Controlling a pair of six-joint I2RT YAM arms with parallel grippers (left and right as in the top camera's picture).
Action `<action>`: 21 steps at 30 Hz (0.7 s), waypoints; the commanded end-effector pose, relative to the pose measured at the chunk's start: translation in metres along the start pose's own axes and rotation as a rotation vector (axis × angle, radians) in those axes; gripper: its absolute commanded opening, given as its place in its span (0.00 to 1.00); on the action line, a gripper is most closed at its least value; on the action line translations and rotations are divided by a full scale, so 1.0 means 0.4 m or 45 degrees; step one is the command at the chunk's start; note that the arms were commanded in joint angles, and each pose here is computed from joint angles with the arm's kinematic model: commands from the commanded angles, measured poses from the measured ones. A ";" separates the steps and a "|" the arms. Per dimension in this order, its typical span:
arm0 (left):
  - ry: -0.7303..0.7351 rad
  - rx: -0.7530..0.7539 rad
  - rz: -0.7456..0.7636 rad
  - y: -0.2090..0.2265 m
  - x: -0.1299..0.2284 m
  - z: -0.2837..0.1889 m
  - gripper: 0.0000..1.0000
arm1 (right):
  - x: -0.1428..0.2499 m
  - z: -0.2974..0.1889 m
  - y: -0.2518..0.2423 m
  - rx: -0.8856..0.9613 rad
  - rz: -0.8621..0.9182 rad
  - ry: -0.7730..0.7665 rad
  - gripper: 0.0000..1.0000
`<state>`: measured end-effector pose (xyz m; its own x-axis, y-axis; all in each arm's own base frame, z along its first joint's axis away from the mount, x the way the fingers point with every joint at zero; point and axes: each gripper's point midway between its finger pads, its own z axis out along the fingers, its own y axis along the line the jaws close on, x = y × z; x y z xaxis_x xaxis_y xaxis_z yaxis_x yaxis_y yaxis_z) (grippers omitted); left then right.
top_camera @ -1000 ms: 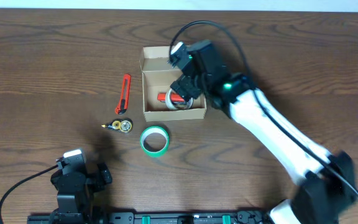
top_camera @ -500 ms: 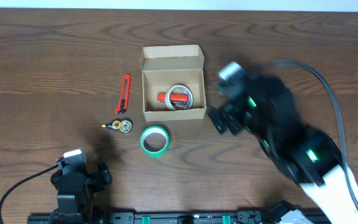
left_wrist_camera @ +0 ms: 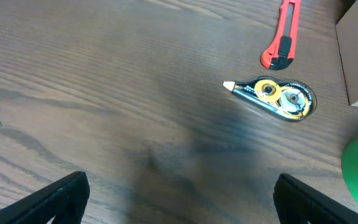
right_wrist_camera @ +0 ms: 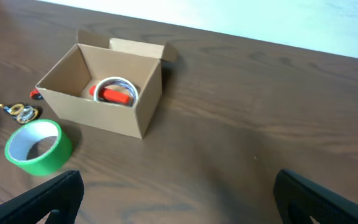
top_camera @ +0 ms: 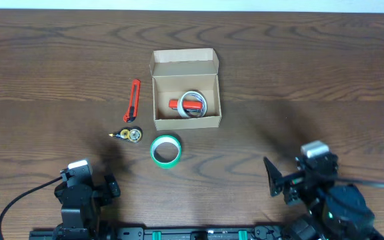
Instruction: Pack container
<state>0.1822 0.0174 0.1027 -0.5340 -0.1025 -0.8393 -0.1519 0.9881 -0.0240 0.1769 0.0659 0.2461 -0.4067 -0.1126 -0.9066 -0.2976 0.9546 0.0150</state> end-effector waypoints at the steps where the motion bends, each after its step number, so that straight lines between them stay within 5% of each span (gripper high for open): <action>1: 0.024 -0.024 0.012 0.009 0.015 0.002 0.95 | 0.022 -0.006 -0.011 0.017 0.045 -0.027 0.99; 21: 0.024 -0.024 0.012 0.009 0.015 0.002 0.95 | 0.026 -0.007 -0.011 0.017 0.044 -0.022 0.99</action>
<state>0.1822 0.0175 0.1027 -0.5339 -0.1028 -0.8393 -0.1524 0.9880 -0.0241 0.1718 0.0618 0.2409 -0.3949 -0.0832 -0.9150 -0.2872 0.9572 0.0369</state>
